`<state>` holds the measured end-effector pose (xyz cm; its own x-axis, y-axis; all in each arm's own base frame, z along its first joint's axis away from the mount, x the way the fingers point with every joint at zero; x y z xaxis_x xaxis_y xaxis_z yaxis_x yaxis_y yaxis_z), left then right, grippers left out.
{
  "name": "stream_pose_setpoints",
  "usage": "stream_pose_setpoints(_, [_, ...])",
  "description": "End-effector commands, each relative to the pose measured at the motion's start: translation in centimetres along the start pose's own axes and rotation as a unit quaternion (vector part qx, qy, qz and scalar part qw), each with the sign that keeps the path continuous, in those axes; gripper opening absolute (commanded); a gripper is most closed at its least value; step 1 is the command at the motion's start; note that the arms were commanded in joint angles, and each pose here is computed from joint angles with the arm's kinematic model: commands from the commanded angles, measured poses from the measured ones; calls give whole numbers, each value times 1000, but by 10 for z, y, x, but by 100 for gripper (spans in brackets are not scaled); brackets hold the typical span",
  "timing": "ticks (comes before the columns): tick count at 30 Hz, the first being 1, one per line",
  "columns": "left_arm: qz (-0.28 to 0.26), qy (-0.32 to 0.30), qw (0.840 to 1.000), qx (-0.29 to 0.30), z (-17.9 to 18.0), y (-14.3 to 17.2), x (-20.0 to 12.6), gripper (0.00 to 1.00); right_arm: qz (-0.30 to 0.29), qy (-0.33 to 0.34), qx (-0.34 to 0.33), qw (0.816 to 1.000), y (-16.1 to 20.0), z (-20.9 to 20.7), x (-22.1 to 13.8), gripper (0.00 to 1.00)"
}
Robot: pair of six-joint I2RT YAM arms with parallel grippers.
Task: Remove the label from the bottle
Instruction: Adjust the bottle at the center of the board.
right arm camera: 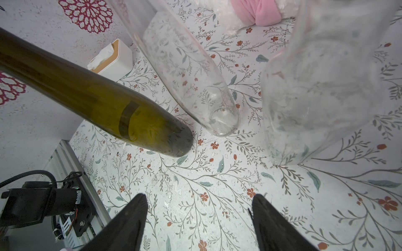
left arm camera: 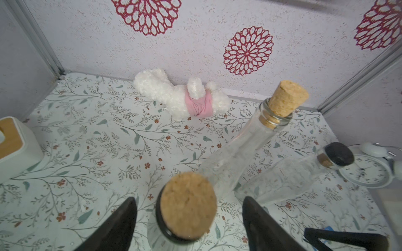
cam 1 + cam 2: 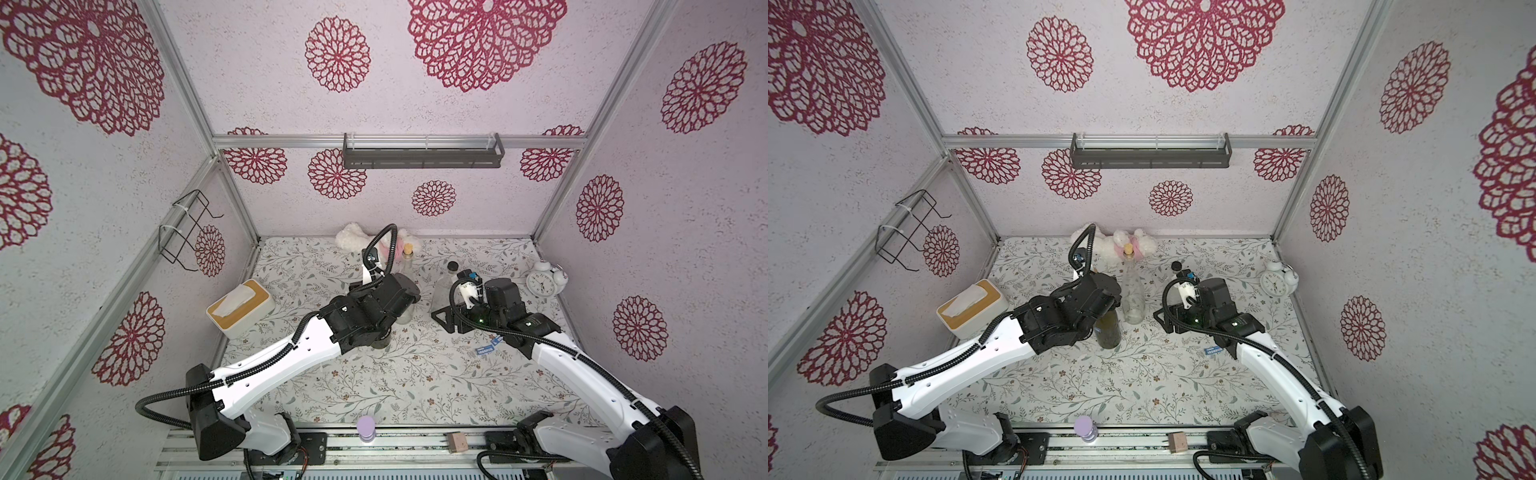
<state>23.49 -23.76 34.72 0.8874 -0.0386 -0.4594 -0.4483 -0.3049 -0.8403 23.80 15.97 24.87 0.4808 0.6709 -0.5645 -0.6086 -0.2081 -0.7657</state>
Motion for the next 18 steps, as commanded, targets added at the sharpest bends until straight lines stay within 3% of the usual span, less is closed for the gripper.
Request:
stream_pose_setpoints(1, [1,57,998,3,-7,-17,-19,90,-36,3,-28,999,-20,9,-17,79])
stream_pose_setpoints(7, [29,150,985,85,-2,-32,-42,99,-39,-4,-32,999,-21,15,-28,82])
stream_pose_setpoints(12, [62,245,958,133,17,-40,-61,99,-46,-20,-16,999,-17,18,-30,88])
stream_pose_setpoints(15, [78,275,946,154,31,-40,-67,98,-50,-34,-4,998,-15,23,-30,99])
stream_pose_setpoints(18, [86,306,935,159,43,-42,-70,98,-42,-24,-8,999,-12,31,-25,99])
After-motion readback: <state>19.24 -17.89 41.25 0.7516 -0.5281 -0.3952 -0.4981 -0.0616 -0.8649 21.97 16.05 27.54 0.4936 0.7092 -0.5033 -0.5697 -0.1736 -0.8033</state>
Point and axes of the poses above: each gripper's point midway between its finger pads, its own x axis out along the fingers, its own z axis along the line the jaws close on, y = z × x, the point moved 8 cm from there along -x, back along the fingers, and after that the axes turned 9 degrees about -x, right-handed, at the moved point
